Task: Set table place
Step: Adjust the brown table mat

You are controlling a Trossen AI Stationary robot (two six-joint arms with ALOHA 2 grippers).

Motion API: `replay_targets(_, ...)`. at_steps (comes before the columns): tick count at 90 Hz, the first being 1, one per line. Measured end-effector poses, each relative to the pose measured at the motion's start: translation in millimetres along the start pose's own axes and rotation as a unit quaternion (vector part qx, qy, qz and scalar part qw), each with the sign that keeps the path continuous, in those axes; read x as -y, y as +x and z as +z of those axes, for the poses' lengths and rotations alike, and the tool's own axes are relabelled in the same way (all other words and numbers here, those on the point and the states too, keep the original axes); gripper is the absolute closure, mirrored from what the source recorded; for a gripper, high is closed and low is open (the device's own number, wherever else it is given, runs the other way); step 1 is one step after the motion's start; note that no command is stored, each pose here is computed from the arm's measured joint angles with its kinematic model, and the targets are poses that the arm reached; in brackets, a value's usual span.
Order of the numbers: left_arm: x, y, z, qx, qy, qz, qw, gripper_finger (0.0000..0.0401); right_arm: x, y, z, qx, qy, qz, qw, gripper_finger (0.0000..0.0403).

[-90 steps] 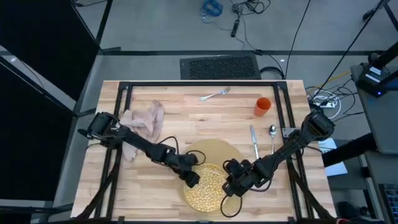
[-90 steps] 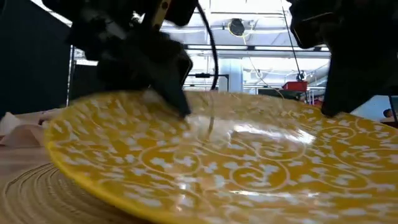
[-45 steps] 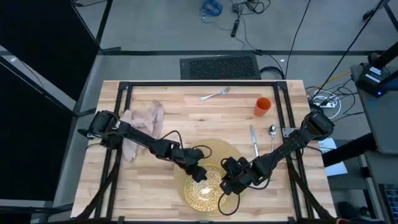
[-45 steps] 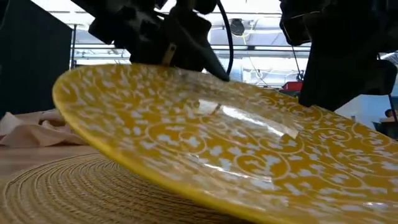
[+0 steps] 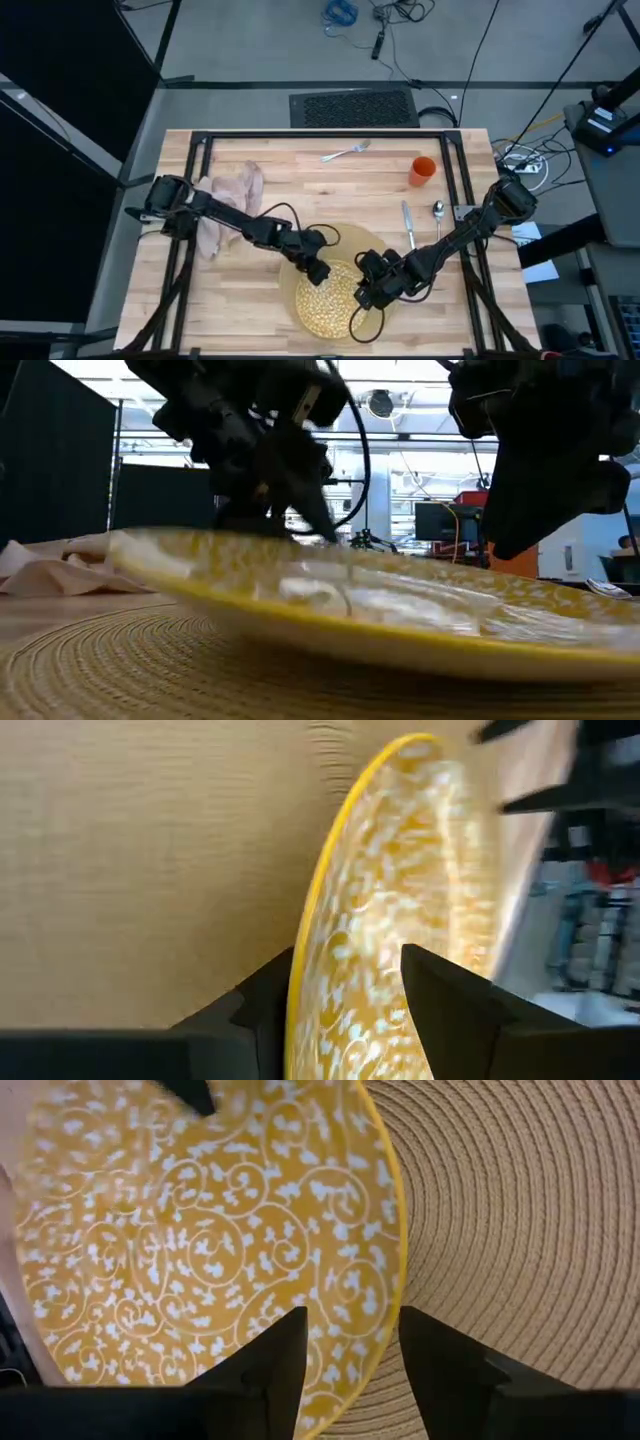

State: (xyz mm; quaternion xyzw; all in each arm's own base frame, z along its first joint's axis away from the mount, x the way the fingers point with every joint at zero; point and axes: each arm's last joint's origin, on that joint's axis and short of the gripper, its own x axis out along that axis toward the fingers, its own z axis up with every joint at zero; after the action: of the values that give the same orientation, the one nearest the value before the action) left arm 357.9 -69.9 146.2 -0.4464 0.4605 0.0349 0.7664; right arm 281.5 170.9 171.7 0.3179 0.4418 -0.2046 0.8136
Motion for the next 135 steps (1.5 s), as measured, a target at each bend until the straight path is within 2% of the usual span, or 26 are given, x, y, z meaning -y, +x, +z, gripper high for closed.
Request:
replay_targets(17,-12.1,-10.6,5.0,-0.014,0.011,0.045,0.999,0.0244,0.3,0.1,-0.2,0.001,-0.003,-0.001,1.000,0.0259)
replay_targets(40,-9.3,-55.6,16.5,0.026,0.027,0.070,0.997,0.0244,2.7,1.5,3.4,0.003,-0.011,-0.009,1.000,0.0259)
replay_targets(59,-11.3,-87.3,1.9,0.013,0.042,0.147,0.988,0.0244,8.0,-4.1,7.9,0.014,-0.025,-0.031,0.999,0.0259)
replay_targets(83,-16.7,-74.2,-2.3,-0.008,0.076,0.176,0.981,0.0244,9.0,-37.9,26.1,0.082,-0.035,-0.007,0.996,0.0259)
replay_targets(94,-19.6,-64.1,2.0,-0.003,0.083,0.172,0.982,0.0244,9.4,-47.6,29.5,0.097,-0.039,0.002,0.995,0.0259)
replay_targets(135,-36.5,-39.3,5.1,-0.035,0.086,0.194,0.976,0.0249,12.1,-50.6,39.4,0.104,-0.045,0.004,0.994,0.0259)
